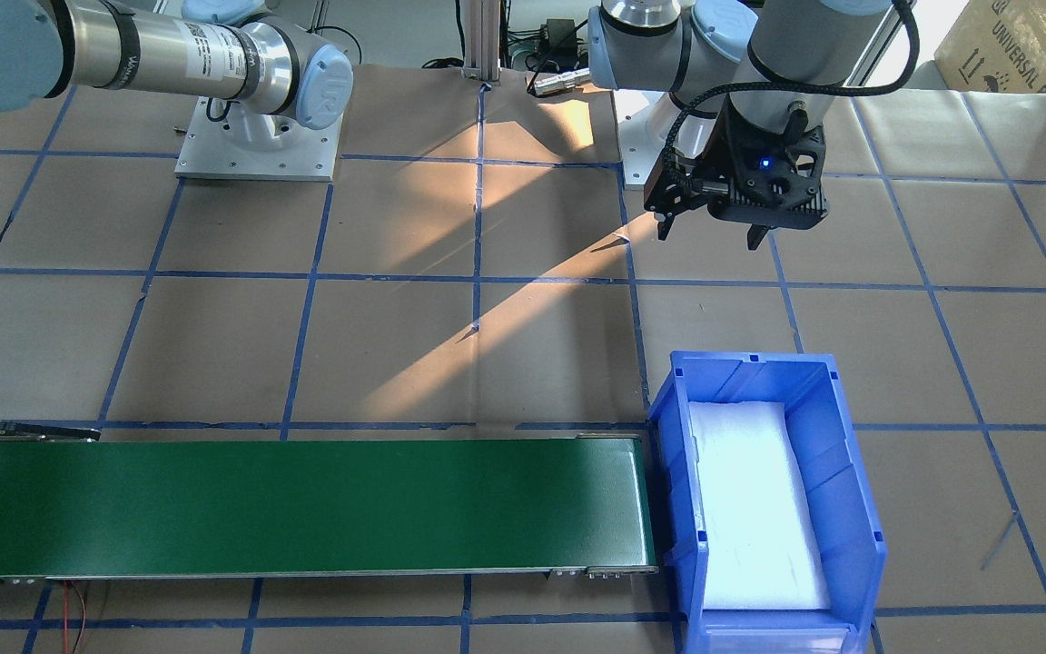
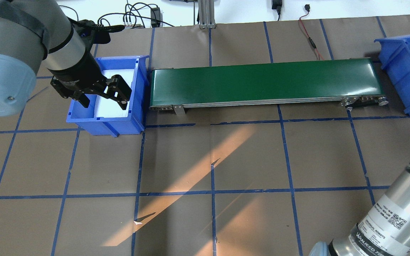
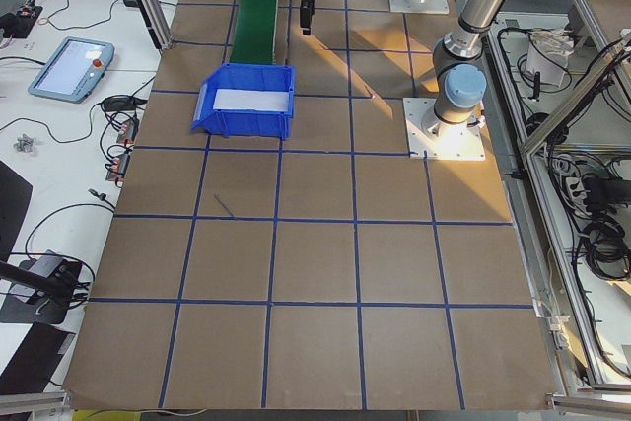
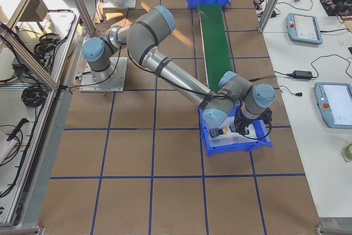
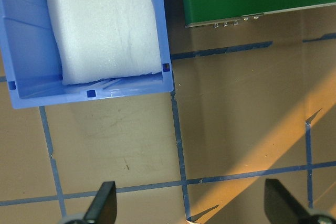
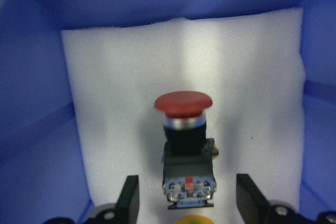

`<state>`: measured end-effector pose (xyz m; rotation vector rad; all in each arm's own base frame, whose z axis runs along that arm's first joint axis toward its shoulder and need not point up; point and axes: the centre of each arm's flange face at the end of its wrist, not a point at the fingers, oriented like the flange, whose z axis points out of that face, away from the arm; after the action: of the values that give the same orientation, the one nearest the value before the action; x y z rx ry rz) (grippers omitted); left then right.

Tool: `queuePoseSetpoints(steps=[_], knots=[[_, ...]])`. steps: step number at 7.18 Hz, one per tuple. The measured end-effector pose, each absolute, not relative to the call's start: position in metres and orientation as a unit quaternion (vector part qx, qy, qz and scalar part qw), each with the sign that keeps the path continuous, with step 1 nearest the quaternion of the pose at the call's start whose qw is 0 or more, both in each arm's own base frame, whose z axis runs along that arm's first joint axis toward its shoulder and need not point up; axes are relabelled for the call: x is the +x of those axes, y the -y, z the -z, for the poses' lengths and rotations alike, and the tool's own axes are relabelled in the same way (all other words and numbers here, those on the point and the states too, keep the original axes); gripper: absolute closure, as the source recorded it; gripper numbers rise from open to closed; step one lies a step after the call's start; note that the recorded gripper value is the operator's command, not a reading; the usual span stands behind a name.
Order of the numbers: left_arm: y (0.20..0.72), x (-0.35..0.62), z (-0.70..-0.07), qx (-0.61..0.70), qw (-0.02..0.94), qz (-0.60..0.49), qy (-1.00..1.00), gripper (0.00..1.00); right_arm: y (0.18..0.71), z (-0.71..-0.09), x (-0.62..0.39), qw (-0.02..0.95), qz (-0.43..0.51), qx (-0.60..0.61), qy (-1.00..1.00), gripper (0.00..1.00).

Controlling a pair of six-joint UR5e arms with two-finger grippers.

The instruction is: Transport two buttons from left to right

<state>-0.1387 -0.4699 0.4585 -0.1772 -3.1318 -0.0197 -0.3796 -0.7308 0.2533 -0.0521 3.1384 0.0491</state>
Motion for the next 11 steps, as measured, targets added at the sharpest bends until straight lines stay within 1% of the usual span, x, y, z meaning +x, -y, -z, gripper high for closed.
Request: queuePoseSetpoints(steps=[1, 2, 4, 5, 6, 8, 9, 11], knots=[[0.47, -0.139, -0.458, -0.056, 0.002, 0.006, 0.998, 0.0, 0.729, -0.261, -0.379, -0.003, -0.016, -0.017, -1.0, 0.0], [0.47, -0.139, -0.458, -0.056, 0.002, 0.007, 0.998, 0.0, 0.724, -0.286, -0.375, -0.009, -0.016, -0.018, -1.0, 0.0], [0.469, -0.139, -0.459, -0.057, 0.002, 0.006, 0.998, 0.0, 0.691, -0.376, -0.35, -0.006, -0.022, -0.017, -1.0, 0.05], [0.469, -0.139, -0.459, -0.056, 0.002, 0.006, 0.998, 0.0, 0.669, -0.415, -0.326, 0.004, -0.032, -0.01, -0.999, 0.05], [0.469, -0.139, -0.459, -0.056, 0.002, 0.006, 0.998, 0.0, 0.648, -0.441, -0.282, 0.011, -0.047, 0.002, -0.999, 0.05], [0.469, -0.139, -0.46, -0.057, 0.002, 0.006, 0.998, 0.0, 0.596, -0.475, -0.178, 0.011, -0.059, 0.03, -0.998, 0.06], [0.469, -0.139, -0.46, -0.057, 0.002, 0.005, 0.998, 0.0, 0.576, -0.482, -0.124, 0.011, -0.054, 0.027, -0.998, 0.0], [0.469, -0.139, -0.462, -0.057, 0.001, 0.003, 0.998, 0.0, 0.57, -0.482, -0.014, 0.0, -0.014, 0.006, -1.0, 0.0]])
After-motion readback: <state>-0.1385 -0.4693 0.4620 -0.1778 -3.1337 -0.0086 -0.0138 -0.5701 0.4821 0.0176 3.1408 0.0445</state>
